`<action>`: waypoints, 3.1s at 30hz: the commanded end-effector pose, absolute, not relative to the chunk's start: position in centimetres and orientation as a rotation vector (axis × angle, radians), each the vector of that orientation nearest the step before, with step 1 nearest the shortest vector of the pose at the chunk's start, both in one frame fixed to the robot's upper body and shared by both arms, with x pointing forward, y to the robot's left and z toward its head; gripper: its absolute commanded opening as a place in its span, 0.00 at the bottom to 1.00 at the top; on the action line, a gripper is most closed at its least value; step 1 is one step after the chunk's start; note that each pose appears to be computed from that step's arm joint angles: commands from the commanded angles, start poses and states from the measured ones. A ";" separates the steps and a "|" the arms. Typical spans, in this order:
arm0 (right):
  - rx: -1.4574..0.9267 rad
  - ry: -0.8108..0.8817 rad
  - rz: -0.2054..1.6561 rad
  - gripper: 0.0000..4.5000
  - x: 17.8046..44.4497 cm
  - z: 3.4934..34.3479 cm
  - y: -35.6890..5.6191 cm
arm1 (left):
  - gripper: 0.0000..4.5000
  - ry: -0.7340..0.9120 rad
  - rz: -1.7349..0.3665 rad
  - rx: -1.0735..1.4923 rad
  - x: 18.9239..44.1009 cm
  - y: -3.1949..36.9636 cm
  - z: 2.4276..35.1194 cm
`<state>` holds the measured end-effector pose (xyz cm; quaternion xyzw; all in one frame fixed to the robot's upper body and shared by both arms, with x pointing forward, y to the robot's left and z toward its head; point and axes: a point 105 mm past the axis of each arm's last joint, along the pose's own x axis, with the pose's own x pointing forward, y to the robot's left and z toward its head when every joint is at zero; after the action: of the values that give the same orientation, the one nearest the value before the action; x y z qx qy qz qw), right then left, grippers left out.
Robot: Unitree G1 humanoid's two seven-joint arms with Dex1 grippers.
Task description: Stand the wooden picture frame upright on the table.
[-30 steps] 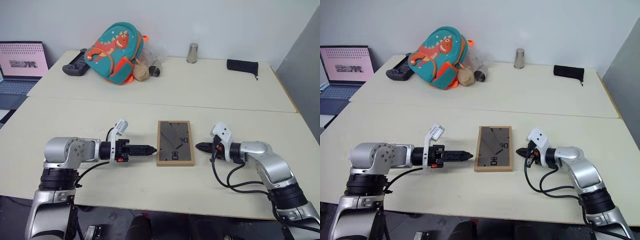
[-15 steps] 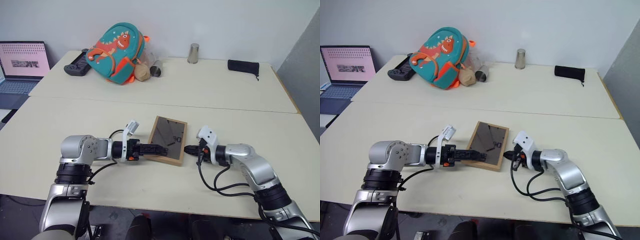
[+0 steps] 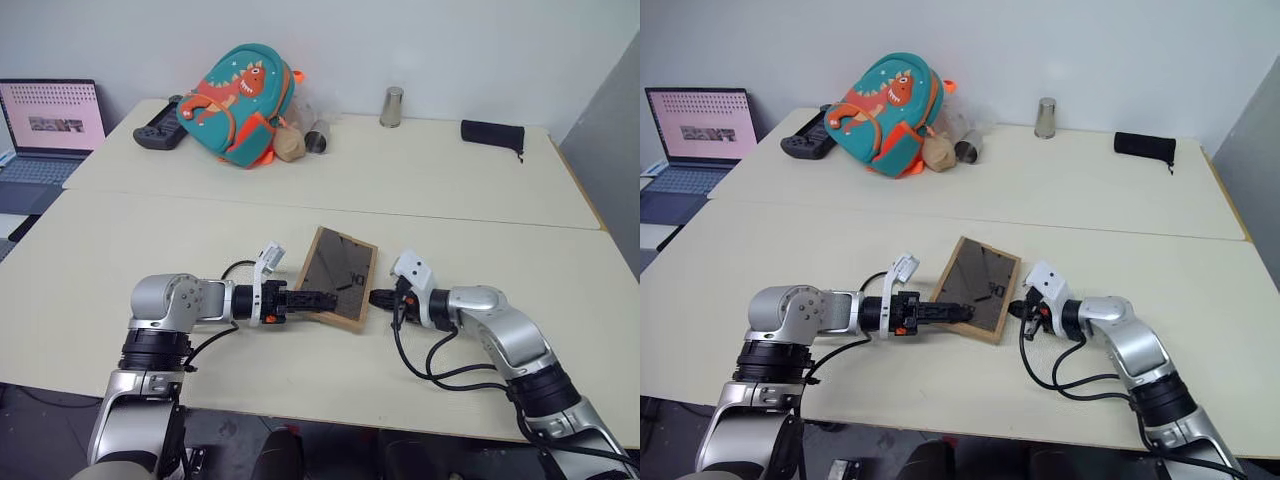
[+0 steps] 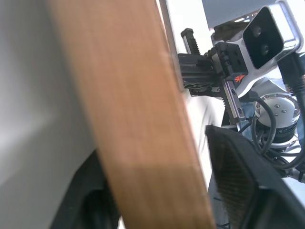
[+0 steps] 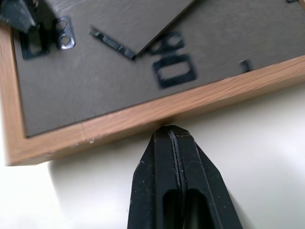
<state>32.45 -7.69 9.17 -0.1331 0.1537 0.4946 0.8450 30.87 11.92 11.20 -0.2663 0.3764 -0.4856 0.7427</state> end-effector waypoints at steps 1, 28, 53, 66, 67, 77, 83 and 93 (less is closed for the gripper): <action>-0.295 0.304 1.018 0.00 32.8 9.7 -8.8 | 0.38 0.759 -1.082 -0.607 31.0 12.5 12.9; 0.121 0.186 1.043 0.99 36.2 18.5 -4.9 | 0.29 0.533 -1.067 -0.597 31.4 11.0 15.4; -0.148 0.111 1.049 0.99 33.3 18.3 -10.9 | 0.29 0.574 -1.054 -0.722 31.3 11.3 15.8; -1.235 -0.753 0.815 0.99 34.6 17.4 -9.2 | 0.29 0.588 -1.146 -0.925 29.7 10.8 17.1; -1.253 -0.797 0.799 0.99 34.8 17.6 -8.8 | 0.29 0.596 -1.152 -0.932 29.3 10.6 16.9; -1.280 -1.054 0.753 0.91 35.0 19.3 -6.6 | 0.29 0.606 -1.117 -0.968 28.1 10.4 16.7; -1.289 -1.116 0.746 0.64 34.7 19.7 -6.6 | 0.29 0.611 -1.085 -0.998 27.8 10.3 17.1; -1.284 -1.126 0.733 0.38 34.7 20.0 -7.1 | 0.44 0.622 -1.023 -0.988 28.0 10.4 17.0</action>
<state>34.93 -6.90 17.74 -0.5728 -0.4517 0.3414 0.5928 27.96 10.09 16.72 -0.4585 0.2876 -0.4701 0.6972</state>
